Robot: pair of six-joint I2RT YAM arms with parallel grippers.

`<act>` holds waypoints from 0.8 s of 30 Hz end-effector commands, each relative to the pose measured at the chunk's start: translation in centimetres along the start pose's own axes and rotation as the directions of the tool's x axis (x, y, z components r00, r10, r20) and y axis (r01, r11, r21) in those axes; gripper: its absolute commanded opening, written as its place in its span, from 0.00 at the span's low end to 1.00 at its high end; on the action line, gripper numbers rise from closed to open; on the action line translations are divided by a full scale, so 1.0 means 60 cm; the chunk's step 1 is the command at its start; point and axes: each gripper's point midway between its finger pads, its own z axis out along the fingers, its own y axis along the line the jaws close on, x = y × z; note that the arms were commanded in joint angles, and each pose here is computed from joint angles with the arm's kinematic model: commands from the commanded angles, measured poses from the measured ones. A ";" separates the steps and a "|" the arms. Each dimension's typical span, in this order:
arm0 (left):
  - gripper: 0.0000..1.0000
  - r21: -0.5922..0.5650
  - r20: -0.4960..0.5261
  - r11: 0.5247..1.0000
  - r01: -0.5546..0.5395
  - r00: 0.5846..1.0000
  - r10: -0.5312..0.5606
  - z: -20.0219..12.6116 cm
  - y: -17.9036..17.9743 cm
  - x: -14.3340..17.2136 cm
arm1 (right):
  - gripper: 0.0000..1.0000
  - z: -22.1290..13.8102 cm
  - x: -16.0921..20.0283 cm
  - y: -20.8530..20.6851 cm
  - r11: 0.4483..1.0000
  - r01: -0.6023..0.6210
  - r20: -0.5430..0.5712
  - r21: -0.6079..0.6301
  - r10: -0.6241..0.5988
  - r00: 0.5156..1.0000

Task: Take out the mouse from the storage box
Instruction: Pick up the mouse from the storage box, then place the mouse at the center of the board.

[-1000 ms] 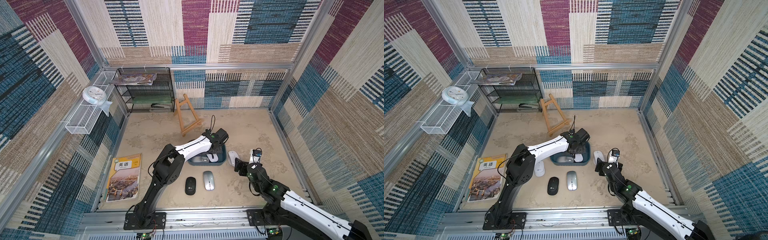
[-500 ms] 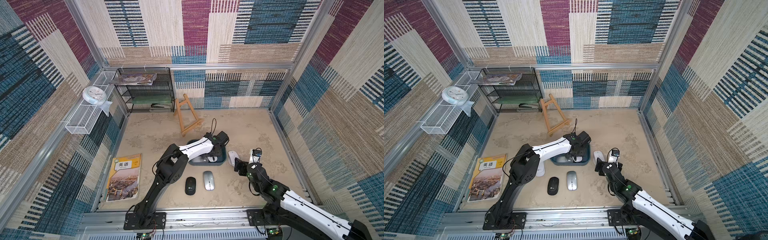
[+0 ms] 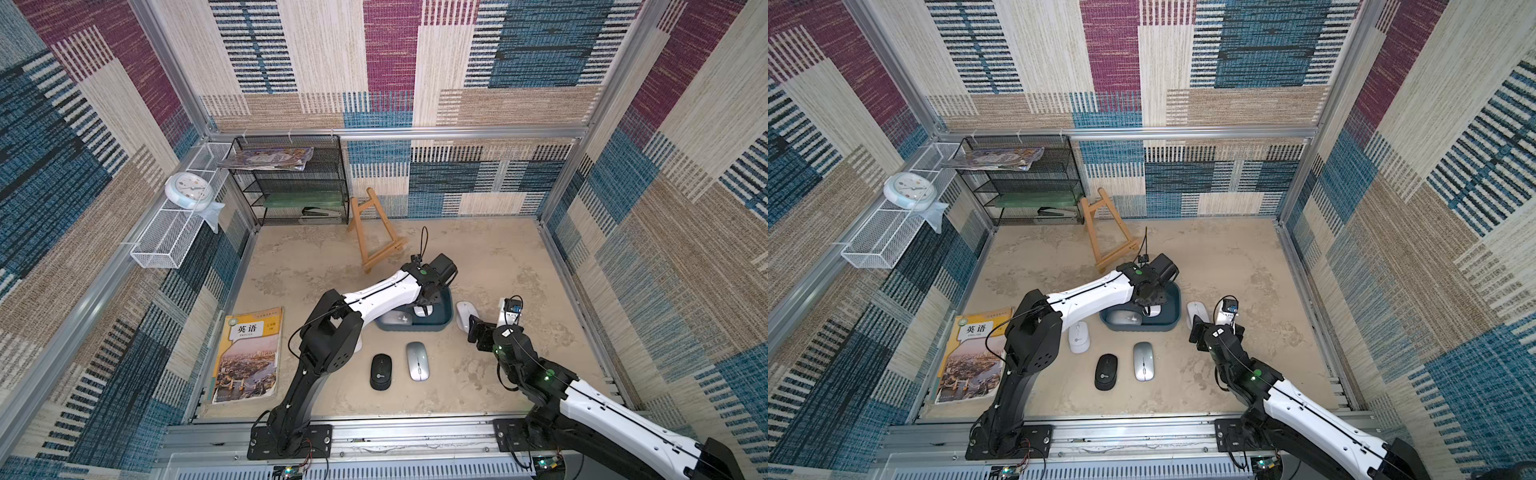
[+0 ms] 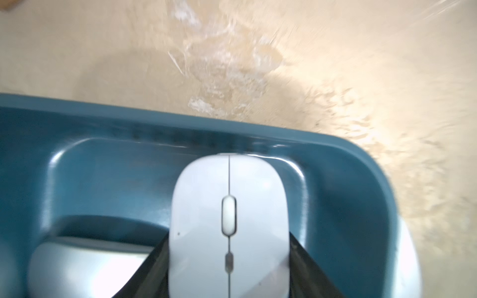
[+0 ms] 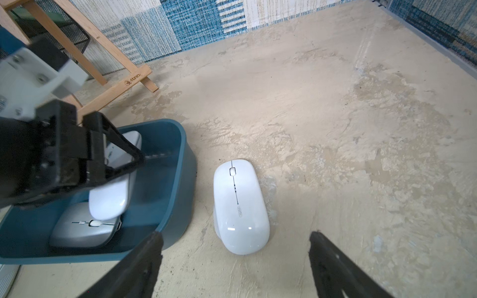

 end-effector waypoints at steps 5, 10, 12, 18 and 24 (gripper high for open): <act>0.54 0.013 0.055 1.000 -0.020 0.998 0.020 -0.056 0.015 -0.012 | 0.92 -0.010 -0.017 -0.013 0.999 -0.033 0.032 0.037 0.032 0.999; 0.54 0.067 0.072 0.996 -0.057 0.996 0.052 -0.104 0.013 0.018 | 0.92 -0.039 -0.047 -0.028 0.990 -0.098 0.008 0.105 0.098 0.995; 0.54 0.088 0.066 0.993 -0.076 0.995 0.070 -0.117 0.009 0.035 | 0.92 -0.048 -0.062 -0.023 0.990 -0.101 0.005 0.098 0.101 0.995; 0.54 0.134 0.023 0.978 -0.163 0.987 0.161 -0.136 -0.017 0.114 | 0.91 -0.077 -0.111 -0.021 0.986 -0.118 0.019 0.118 0.116 0.993; 0.54 0.197 -0.033 0.936 -0.293 0.952 0.305 -0.131 -0.075 0.207 | 0.92 -0.118 -0.173 -0.030 0.983 -0.126 0.089 0.135 0.115 0.989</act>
